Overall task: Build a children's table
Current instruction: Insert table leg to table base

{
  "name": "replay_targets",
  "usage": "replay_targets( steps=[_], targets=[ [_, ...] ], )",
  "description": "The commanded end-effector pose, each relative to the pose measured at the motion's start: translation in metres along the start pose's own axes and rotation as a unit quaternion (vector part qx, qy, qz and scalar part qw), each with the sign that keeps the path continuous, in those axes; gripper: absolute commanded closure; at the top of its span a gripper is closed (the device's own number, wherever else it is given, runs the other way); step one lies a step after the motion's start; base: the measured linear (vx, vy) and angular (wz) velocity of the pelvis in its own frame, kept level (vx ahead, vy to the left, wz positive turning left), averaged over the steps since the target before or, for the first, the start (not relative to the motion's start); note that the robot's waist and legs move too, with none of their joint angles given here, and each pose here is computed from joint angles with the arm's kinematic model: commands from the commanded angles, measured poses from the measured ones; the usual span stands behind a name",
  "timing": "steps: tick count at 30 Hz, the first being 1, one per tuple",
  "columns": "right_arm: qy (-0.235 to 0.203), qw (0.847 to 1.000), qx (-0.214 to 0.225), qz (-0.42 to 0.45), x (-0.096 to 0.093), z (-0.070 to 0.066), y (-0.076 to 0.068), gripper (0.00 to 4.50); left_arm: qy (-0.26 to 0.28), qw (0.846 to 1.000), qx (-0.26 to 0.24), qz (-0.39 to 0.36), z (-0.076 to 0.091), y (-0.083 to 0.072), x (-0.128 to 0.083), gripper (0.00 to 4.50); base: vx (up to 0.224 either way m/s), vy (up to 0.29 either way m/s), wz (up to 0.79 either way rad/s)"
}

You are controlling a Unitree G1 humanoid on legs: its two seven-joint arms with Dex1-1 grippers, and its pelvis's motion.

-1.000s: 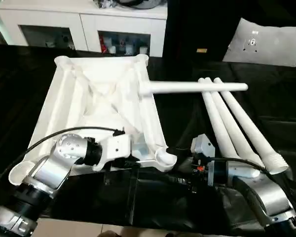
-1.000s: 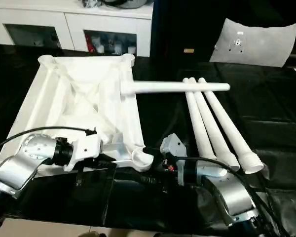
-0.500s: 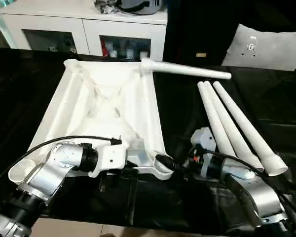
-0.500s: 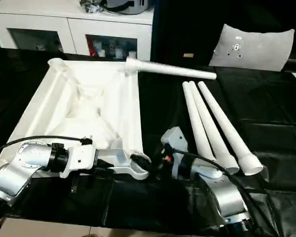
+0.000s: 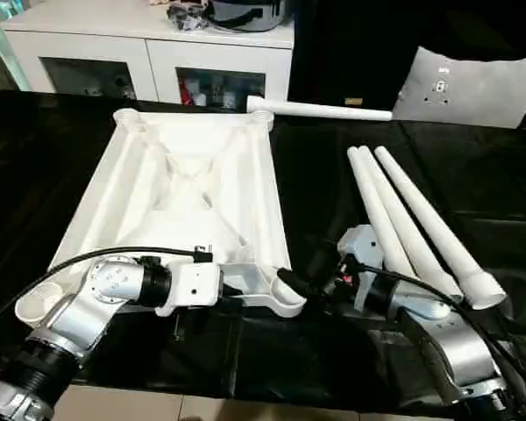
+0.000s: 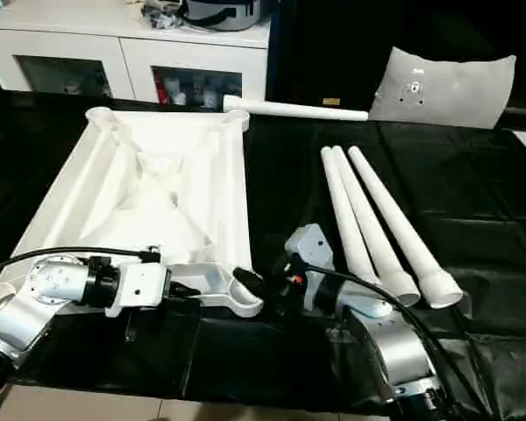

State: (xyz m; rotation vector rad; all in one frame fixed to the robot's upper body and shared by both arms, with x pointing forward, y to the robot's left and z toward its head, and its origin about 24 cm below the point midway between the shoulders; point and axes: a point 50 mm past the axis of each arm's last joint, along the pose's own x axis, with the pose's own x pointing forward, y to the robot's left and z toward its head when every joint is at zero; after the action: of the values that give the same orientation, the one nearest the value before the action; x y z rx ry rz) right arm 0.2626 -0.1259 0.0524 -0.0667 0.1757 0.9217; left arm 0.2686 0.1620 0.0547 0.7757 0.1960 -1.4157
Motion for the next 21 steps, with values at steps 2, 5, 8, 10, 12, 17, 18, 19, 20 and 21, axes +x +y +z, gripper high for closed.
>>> replay_targets(
  steps=[2,5,8,10,12,17,18,19,20,21],
  targets=[
    [-0.001,1.0,-0.007,-0.005,0.0,0.001,-0.002,0.03,0.038,0.999,-0.009,-0.016,-0.014,-0.011,0.0,4.5,0.0,0.0,0.0],
    [-0.004,1.0,0.001,-0.009,0.0,0.001,-0.002,0.03,0.049,0.998,-0.025,0.011,-0.02,-0.009,-0.006,4.5,0.0,0.0,0.0],
    [-0.009,1.0,0.014,-0.02,0.0,0.001,-0.004,0.03,0.055,0.996,-0.052,0.037,-0.026,-0.008,-0.014,4.5,0.0,0.0,0.0],
    [-0.009,1.0,0.014,-0.021,-0.001,0.001,-0.004,0.03,0.059,0.996,-0.056,0.04,-0.027,-0.008,-0.016,4.5,0.0,0.0,0.0],
    [-0.009,0.999,0.009,-0.03,0.0,0.001,-0.005,0.03,0.059,0.993,-0.085,0.053,-0.03,-0.014,-0.023,4.5,0.0,0.0,0.0],
    [-0.01,0.999,0.005,-0.037,0.0,0.0,-0.006,0.03,0.05,0.989,-0.127,0.06,-0.027,-0.03,-0.027,4.5,0.0,0.0,0.0],
    [-0.01,0.999,0.005,-0.037,0.0,0.0,-0.006,0.03,0.05,0.989,-0.127,0.06,-0.027,-0.03,-0.027,4.5,0.0,0.0,0.0],
    [-0.011,0.999,0.005,-0.038,0.0,0.001,-0.007,0.03,0.049,0.987,-0.137,0.07,-0.026,-0.031,-0.026,4.5,0.0,0.0,0.0],
    [-0.011,0.999,0.005,-0.038,0.0,0.001,-0.007,0.03,0.048,0.986,-0.14,0.075,-0.026,-0.031,-0.026,4.5,0.0,0.0,0.0],
    [-0.011,0.999,0.006,-0.037,0.001,0.001,-0.007,0.03,0.051,0.984,-0.147,0.09,-0.026,-0.03,-0.026,4.5,0.0,0.0,0.0]
  ],
)
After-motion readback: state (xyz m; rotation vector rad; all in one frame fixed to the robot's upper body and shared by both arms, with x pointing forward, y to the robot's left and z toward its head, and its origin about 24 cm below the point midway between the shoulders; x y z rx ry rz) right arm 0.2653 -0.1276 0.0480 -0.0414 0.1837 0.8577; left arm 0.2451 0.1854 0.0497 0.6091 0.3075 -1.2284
